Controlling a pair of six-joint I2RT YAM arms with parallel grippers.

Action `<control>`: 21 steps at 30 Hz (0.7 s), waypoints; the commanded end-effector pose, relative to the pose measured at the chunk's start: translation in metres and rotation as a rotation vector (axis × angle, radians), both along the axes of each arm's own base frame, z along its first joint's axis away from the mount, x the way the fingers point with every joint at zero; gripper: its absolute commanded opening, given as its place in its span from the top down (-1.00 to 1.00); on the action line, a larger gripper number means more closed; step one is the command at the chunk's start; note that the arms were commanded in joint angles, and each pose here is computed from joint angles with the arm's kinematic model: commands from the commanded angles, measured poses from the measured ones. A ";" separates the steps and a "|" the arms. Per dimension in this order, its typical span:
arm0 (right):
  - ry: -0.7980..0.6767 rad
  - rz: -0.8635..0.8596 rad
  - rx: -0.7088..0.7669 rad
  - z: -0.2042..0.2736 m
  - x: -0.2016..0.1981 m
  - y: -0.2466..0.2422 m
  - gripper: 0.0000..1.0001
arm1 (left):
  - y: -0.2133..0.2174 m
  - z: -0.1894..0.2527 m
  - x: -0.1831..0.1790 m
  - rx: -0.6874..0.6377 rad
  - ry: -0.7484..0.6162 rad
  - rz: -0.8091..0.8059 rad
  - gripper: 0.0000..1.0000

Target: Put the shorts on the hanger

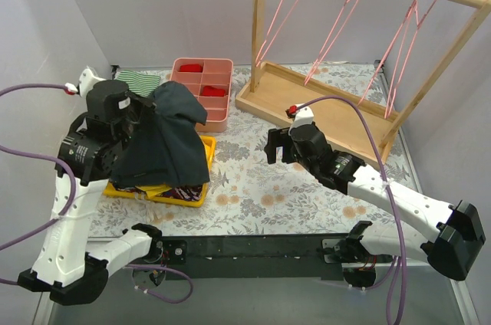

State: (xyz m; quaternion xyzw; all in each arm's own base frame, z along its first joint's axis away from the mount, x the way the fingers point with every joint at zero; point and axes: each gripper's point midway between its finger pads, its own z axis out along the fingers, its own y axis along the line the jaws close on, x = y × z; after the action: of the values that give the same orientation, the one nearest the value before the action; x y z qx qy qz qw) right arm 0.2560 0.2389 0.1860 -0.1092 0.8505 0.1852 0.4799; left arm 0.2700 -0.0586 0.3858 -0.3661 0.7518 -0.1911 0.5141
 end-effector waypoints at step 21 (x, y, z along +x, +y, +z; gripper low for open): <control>-0.146 0.069 0.072 0.077 0.001 0.006 -0.96 | -0.142 0.101 0.031 -0.030 -0.335 -0.731 1.00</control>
State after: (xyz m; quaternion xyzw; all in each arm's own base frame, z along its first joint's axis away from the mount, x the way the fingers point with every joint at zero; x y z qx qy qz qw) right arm 0.2576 0.2509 0.2177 -0.1387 0.8301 0.2094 0.4978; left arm 0.2982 -0.1392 0.5290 -0.1460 0.6879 -0.3756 0.6036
